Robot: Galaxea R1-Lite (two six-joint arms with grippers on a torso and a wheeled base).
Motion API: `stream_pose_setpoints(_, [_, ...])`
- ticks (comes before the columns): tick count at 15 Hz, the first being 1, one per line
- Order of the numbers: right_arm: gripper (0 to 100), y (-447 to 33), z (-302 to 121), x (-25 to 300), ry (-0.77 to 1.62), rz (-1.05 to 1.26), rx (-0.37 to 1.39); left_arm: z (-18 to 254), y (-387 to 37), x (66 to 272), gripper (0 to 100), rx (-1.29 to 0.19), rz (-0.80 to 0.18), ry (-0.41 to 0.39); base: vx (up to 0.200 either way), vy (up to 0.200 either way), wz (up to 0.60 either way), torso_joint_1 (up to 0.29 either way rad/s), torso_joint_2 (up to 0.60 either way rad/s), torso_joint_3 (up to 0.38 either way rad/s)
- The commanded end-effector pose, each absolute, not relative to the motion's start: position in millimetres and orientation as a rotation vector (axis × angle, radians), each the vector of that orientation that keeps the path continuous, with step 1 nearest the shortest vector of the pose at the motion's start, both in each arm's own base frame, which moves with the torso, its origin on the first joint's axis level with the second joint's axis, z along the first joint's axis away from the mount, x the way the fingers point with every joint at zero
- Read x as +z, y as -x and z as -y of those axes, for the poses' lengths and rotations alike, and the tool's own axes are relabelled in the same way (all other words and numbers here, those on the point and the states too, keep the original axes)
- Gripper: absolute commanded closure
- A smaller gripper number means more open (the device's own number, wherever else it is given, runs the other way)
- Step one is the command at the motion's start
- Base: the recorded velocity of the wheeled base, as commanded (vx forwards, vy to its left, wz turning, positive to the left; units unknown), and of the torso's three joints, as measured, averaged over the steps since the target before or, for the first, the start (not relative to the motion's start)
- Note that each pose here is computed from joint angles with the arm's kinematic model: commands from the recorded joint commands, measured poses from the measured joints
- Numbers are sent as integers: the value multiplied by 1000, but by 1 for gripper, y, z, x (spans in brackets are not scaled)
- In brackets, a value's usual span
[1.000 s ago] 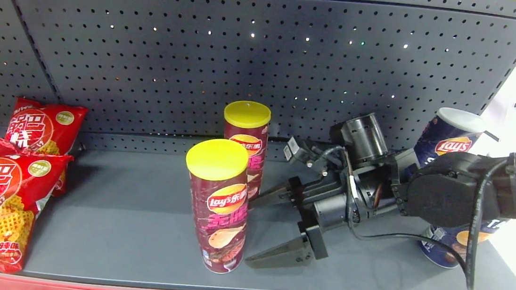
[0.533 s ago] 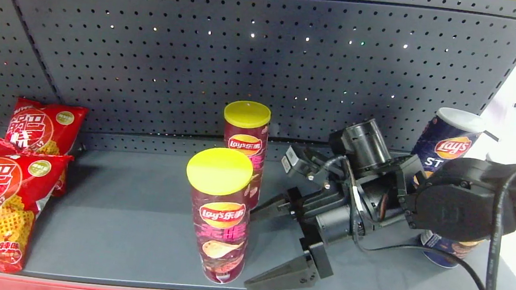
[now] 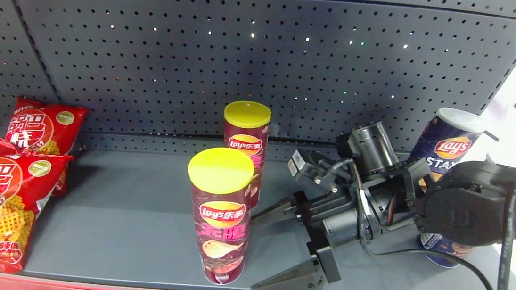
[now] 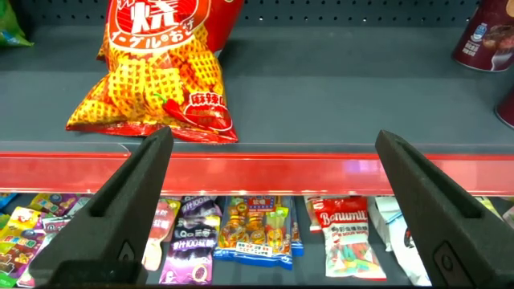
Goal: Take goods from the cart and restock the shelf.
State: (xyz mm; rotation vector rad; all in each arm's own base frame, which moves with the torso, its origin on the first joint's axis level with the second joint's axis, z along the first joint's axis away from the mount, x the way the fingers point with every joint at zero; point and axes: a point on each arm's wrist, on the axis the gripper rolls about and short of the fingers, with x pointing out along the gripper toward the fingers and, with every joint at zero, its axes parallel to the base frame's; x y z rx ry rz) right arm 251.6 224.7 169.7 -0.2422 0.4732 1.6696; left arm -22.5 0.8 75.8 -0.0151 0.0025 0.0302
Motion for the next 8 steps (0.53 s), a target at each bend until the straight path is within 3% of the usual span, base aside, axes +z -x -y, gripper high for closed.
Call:
stream_pose_setpoints(1, [0,-259,-223,165,235,-489,1653,-1,22,76,0,31,-4,15,0,0,0,0,0,0])
stream_pose_setpoints(8, [0,-266,-242,170,213,-487,1662,-1,22,76,0,31,-4,15,0,0,0,0,0,0])
